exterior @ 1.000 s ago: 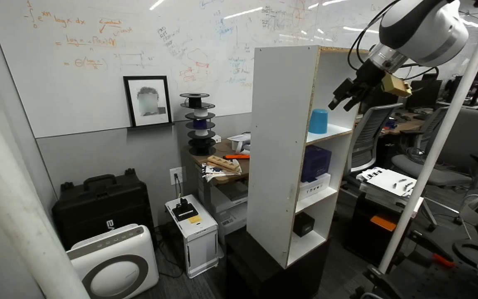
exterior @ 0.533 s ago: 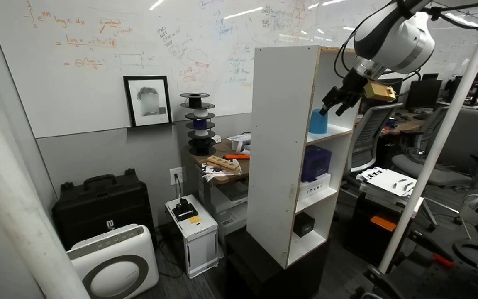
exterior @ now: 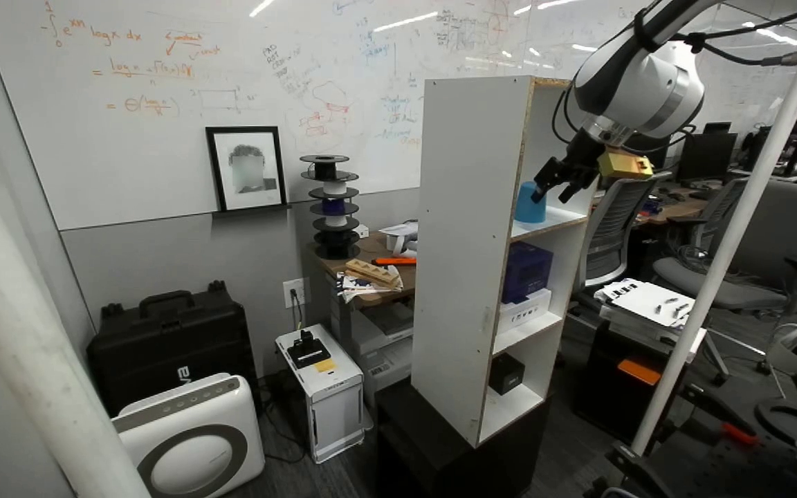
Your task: Remove the blue cup from the top shelf and put it on top of the cabinet
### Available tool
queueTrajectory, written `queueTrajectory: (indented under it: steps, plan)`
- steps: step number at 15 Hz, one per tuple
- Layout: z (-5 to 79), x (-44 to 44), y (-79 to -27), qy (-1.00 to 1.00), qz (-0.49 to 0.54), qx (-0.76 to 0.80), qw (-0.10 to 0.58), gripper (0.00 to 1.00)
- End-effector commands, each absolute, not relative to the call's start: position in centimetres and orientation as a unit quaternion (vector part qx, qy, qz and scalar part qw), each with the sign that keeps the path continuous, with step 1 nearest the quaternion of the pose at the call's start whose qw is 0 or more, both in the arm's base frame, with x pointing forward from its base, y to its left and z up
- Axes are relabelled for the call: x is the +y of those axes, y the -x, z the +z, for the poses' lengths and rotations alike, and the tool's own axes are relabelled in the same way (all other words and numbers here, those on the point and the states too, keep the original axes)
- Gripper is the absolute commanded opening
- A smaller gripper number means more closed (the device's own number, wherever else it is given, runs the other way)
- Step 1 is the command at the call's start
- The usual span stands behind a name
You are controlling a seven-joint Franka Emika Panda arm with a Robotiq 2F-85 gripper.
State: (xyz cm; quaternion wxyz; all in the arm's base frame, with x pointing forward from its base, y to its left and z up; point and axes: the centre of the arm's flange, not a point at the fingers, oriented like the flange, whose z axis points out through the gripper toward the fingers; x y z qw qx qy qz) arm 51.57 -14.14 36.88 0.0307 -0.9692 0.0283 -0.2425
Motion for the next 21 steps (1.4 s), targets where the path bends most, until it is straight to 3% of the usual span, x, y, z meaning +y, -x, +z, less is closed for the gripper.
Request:
queueTrajectory:
  steps: [1,5,6,7,10,15,21]
  plan:
    - [35.7,-14.9,-54.3,0.963,-0.266,0.044,0.020,1.00]
    - [35.0,-15.1,-55.7,0.958,-0.279,0.071,0.014,1.00]
    - [34.9,-15.0,-56.0,0.957,-0.281,0.075,0.012,0.75]
    - [34.8,-15.0,-56.2,0.956,-0.283,0.078,0.011,0.73]
    - [34.9,-15.0,-56.2,0.956,-0.283,0.082,0.010,0.49]
    - [36.2,-14.3,-52.3,0.960,-0.270,0.074,0.014,0.48]
    - [38.2,-12.8,-43.6,0.959,-0.278,0.047,0.013,0.48]
